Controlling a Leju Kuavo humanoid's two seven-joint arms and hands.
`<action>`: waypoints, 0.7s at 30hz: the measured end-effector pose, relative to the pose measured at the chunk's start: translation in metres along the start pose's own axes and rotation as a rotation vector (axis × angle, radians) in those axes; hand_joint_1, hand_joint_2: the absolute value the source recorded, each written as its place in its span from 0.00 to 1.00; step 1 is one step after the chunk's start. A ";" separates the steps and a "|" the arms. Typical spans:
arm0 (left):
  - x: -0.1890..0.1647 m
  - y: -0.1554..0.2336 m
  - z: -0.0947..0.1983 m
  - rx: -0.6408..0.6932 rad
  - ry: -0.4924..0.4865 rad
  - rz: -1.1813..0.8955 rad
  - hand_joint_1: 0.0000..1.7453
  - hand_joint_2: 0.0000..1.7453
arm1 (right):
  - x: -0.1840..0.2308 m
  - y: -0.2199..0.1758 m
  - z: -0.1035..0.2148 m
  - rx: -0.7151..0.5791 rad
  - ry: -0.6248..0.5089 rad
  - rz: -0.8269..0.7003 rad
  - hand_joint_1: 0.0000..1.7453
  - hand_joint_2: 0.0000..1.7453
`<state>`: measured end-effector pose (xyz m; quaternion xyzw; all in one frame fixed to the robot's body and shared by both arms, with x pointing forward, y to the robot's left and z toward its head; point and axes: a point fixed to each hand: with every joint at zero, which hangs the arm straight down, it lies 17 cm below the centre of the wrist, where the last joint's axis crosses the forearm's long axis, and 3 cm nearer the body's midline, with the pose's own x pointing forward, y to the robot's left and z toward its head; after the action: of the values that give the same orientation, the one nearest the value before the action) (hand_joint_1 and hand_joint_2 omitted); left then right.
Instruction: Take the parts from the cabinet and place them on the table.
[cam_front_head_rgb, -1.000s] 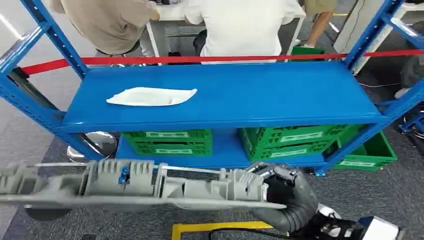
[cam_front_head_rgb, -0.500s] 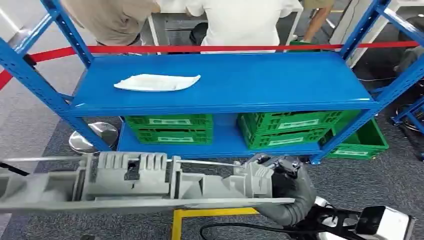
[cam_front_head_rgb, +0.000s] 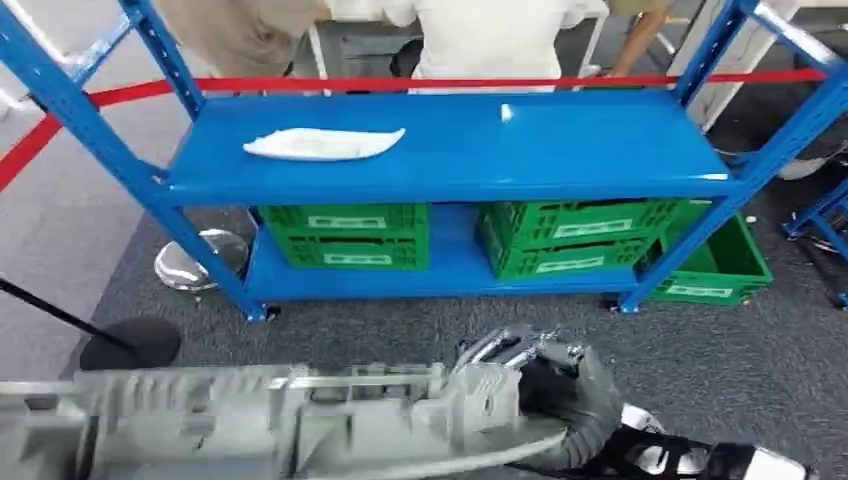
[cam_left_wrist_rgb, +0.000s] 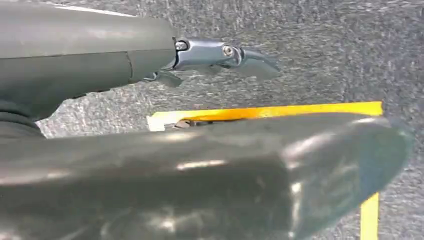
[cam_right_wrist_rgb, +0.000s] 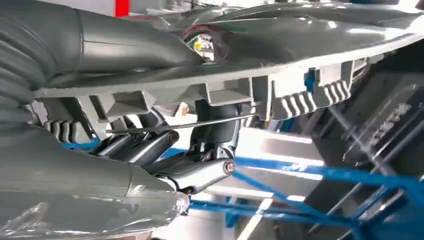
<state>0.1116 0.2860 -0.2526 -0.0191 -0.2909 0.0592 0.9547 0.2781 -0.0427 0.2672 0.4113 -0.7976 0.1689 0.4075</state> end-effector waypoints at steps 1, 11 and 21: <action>-0.001 -0.001 0.000 -0.003 0.001 -0.002 0.00 0.00 | 0.000 0.003 -0.001 0.012 0.001 0.002 1.00 1.00; 0.009 0.004 -0.003 0.003 -0.021 0.001 0.00 0.00 | -0.008 0.017 -0.001 0.063 0.031 0.026 1.00 1.00; 0.007 0.005 -0.001 0.001 -0.018 -0.004 0.00 0.00 | -0.014 0.012 0.006 0.059 0.050 0.089 1.00 1.00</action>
<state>0.1173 0.2916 -0.2505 -0.0177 -0.2996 0.0577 0.9522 0.2697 -0.0317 0.2537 0.3832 -0.7992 0.2207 0.4071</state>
